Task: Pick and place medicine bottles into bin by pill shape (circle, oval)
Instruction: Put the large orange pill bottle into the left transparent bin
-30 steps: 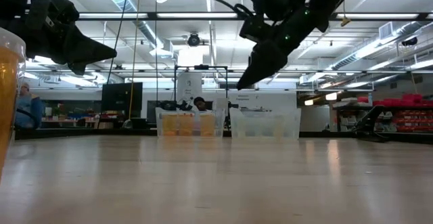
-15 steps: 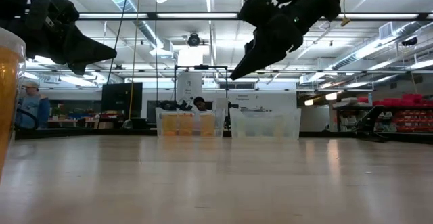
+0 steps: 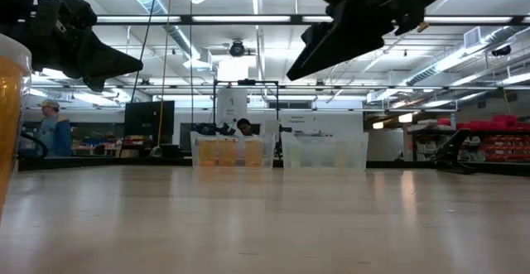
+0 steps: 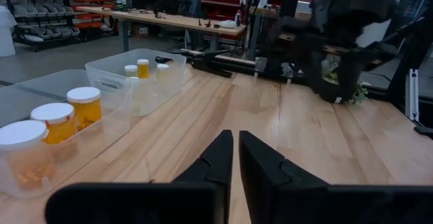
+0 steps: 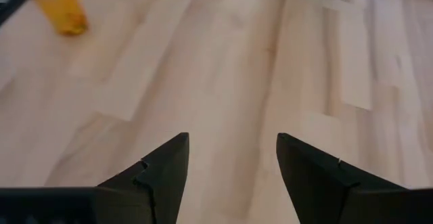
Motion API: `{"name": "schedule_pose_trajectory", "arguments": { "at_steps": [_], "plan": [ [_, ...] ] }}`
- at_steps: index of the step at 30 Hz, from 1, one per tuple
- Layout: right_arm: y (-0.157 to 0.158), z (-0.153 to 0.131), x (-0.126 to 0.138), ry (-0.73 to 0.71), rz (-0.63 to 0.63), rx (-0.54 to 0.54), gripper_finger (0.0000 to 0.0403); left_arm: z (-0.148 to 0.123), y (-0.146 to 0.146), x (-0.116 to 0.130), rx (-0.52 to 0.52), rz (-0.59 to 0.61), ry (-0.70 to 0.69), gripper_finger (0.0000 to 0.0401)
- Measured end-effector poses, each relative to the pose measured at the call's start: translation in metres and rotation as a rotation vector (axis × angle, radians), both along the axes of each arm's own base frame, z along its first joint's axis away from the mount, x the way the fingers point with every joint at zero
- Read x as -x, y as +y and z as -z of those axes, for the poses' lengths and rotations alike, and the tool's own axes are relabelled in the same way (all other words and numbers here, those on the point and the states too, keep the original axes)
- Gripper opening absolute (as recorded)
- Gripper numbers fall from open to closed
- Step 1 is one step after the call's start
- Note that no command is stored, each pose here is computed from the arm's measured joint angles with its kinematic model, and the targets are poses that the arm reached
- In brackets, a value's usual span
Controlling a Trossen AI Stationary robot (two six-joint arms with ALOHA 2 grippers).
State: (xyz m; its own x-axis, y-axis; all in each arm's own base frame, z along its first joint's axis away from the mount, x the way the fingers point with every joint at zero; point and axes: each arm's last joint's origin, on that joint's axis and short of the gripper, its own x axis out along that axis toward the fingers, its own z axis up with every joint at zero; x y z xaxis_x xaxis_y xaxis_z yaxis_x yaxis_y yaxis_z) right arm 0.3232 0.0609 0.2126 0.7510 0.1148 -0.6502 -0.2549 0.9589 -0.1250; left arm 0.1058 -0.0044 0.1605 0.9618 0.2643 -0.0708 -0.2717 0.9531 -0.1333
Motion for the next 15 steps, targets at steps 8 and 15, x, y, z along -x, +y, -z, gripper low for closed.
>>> {"name": "schedule_pose_trajectory", "arguments": {
  "at_steps": [8,15],
  "plan": [
    [0.027,0.0,0.006,0.002,-0.074,-0.012,0.0229,0.0,0.0,0.0,0.0,0.0,0.0,0.0029],
    [0.042,-0.009,0.014,0.027,-0.067,0.009,0.0229,0.0,0.0,0.0,0.0,0.0,0.0,0.0024]
  ]
}}
